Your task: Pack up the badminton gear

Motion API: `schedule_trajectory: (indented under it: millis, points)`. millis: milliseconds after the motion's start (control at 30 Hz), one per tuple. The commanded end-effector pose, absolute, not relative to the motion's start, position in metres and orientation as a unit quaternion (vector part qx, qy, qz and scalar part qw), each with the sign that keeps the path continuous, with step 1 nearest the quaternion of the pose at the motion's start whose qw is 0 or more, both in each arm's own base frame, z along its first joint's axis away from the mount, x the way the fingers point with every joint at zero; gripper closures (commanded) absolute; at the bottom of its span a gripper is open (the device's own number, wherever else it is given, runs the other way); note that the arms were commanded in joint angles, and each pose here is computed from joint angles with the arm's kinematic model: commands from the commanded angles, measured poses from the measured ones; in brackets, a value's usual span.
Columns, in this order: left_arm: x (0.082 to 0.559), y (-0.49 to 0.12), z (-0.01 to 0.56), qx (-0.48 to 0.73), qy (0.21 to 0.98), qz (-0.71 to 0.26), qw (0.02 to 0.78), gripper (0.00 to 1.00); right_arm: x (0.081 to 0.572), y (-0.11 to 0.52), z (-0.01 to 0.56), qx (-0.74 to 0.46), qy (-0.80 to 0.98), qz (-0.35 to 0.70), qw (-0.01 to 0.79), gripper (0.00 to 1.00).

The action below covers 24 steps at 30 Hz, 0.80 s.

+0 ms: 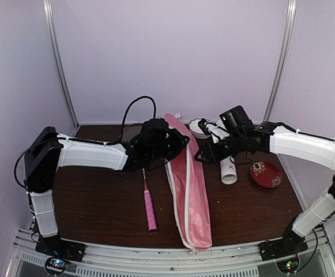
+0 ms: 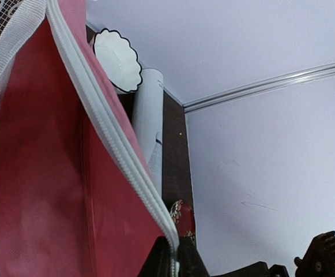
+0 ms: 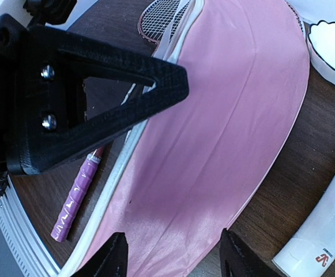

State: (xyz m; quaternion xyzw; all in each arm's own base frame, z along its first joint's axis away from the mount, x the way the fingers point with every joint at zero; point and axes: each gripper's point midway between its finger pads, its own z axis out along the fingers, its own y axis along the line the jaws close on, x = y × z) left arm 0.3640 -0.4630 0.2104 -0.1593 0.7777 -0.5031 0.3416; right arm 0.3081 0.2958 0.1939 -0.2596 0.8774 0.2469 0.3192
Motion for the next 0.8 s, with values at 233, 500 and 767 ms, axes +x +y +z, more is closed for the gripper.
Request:
schedule_trajectory:
  millis: [233,500,767]
  points:
    - [0.362,-0.476,0.243,-0.144,0.721,-0.576,0.359,0.91,0.304,0.32,0.198,-0.33,0.856,0.271,0.292,0.43]
    - [0.357,-0.477,0.248,-0.132,0.716,-0.587,0.355,0.87,0.304,0.311,0.202,-0.31,0.857,0.31,0.273,0.3]
    - [0.351,-0.482,0.244,-0.101,0.733,-0.575,0.35,0.84,0.328,0.304,0.215,-0.212,0.866,0.374,0.256,0.3]
